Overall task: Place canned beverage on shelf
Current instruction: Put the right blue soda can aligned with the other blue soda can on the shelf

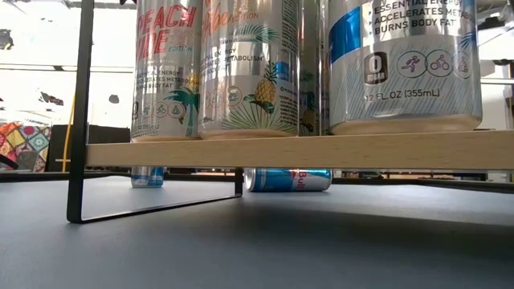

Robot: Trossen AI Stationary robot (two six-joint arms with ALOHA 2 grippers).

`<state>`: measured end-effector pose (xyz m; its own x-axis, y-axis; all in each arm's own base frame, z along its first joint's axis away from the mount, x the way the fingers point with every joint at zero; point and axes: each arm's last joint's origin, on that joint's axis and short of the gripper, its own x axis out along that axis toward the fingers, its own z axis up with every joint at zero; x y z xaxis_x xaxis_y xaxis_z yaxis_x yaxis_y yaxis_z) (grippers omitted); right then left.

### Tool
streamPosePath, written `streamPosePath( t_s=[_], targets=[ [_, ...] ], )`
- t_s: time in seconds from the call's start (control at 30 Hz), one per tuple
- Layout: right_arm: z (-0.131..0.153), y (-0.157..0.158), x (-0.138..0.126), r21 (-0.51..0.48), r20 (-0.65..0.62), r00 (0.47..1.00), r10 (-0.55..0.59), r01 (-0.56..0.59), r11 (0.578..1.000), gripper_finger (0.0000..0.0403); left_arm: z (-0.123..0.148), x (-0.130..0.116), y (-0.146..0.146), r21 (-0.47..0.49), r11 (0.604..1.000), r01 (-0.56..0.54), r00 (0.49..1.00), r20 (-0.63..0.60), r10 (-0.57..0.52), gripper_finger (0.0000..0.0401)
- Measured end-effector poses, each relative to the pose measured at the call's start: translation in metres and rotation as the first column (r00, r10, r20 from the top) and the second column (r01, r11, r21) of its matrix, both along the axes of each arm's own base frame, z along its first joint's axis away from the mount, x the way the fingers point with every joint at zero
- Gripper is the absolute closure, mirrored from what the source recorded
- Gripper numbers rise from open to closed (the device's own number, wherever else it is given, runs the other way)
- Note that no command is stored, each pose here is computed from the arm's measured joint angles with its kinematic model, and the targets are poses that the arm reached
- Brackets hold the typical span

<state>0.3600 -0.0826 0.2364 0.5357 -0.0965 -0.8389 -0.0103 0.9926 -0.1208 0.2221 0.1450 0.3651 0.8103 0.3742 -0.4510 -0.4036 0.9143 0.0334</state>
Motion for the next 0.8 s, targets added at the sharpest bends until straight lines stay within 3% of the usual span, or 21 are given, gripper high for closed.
streamPosePath(
  t_s=[0.27,0.8],
  targets=[
    [-0.014,0.009,0.002,0.106,-0.054,0.996,0.07,-0.064,0.992,0.0132,0.0,0.0,0.0,0.004,1.0,0.001,1.0,-0.001,-0.001,0.0071],
    [-0.071,0.015,0.02,0.157,-0.185,0.979,0.089,-0.06,0.986,0.0133,0.0,0.0,0.0,0.0,1.0,0.003,1.0,-0.004,-0.003,0.0071]
  ],
)
